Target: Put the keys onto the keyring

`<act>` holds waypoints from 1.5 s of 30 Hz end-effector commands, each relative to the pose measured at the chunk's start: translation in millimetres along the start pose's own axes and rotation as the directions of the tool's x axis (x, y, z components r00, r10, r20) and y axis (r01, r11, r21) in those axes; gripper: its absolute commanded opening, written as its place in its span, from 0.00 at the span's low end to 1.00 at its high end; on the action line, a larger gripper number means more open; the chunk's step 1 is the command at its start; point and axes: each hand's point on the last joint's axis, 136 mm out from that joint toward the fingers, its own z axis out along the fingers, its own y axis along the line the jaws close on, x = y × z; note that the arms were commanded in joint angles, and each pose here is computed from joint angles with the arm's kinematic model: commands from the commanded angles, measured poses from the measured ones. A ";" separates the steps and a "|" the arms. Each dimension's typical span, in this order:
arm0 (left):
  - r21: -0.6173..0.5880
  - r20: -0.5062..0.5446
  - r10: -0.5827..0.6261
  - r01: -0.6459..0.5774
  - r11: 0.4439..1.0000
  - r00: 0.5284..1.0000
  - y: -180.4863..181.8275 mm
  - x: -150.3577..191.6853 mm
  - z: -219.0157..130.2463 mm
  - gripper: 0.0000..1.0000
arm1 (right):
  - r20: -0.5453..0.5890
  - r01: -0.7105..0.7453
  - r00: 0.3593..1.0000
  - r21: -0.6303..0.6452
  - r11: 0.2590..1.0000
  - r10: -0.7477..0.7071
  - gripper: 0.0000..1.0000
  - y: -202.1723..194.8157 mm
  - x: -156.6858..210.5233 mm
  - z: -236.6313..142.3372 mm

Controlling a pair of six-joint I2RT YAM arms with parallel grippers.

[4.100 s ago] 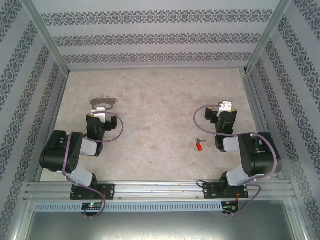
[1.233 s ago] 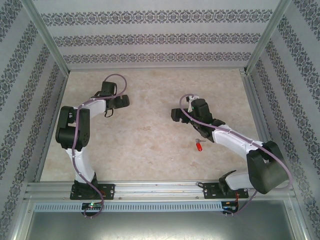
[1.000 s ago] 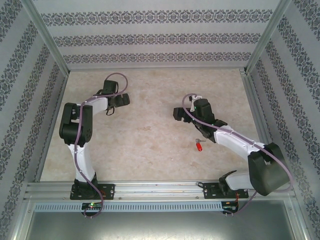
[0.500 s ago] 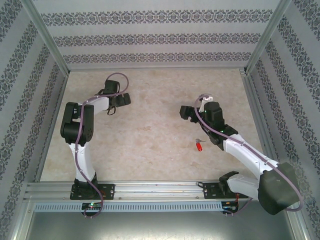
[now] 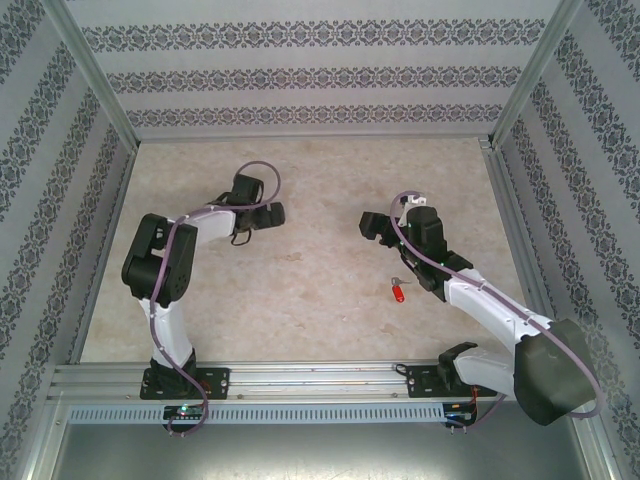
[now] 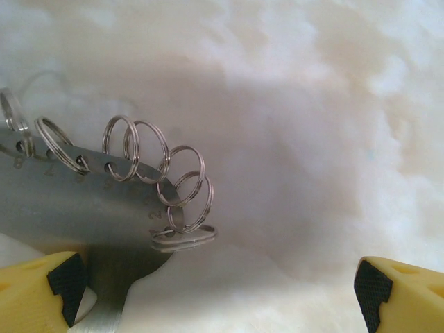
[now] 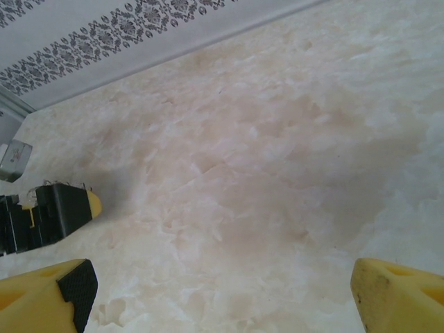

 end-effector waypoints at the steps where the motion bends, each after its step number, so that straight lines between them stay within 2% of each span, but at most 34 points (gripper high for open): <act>1: 0.067 -0.054 -0.026 0.029 0.997 0.998 -32.4 33.5 -3.8 1.00 | 0.033 -0.019 0.999 0.021 1.000 0.018 0.94 -7.1 -3.6 0.1; 7: 0.138 -0.039 -0.015 0.020 0.990 0.999 -80.4 67.6 -18.7 1.00 | 0.049 -0.017 0.999 0.086 0.996 0.013 0.94 -23.0 -3.9 -2.7; 14: 0.266 -0.007 -0.082 0.081 0.961 0.997 -135.6 99.5 -34.9 1.00 | 0.047 -0.070 0.997 0.136 0.988 0.064 0.93 -44.3 -5.1 -0.6; 20: 0.349 0.062 -0.071 0.045 0.936 0.996 -168.5 75.4 -66.4 1.00 | -0.003 -0.084 0.996 0.138 0.987 0.085 0.93 -49.0 8.1 8.2; 26: 0.282 0.169 0.081 -0.127 0.951 0.982 -176.3 31.4 -90.9 1.00 | -0.053 -0.095 0.993 0.139 0.986 0.104 0.93 -52.1 24.6 18.1; 29: 0.273 0.168 0.110 -0.153 0.950 0.980 -172.6 9.3 -81.3 1.00 | -0.096 -0.093 0.990 0.112 0.989 0.104 0.91 -45.9 36.2 25.1; 36: 0.271 0.086 0.188 -0.205 0.941 0.978 -170.7 -33.6 -35.7 1.00 | -0.166 -0.056 0.984 0.085 0.995 0.070 0.90 -30.2 62.6 31.7; 43: 0.215 -0.012 0.232 -0.225 0.950 0.973 -151.5 -46.3 11.3 1.00 | -0.184 -0.097 0.977 0.077 0.992 0.110 0.92 -24.1 69.5 31.0; 45: 0.203 -0.037 0.237 -0.224 0.953 0.971 -144.3 -43.0 19.3 1.00 | -0.176 -0.115 0.977 0.054 0.992 0.123 0.97 -19.5 69.1 29.9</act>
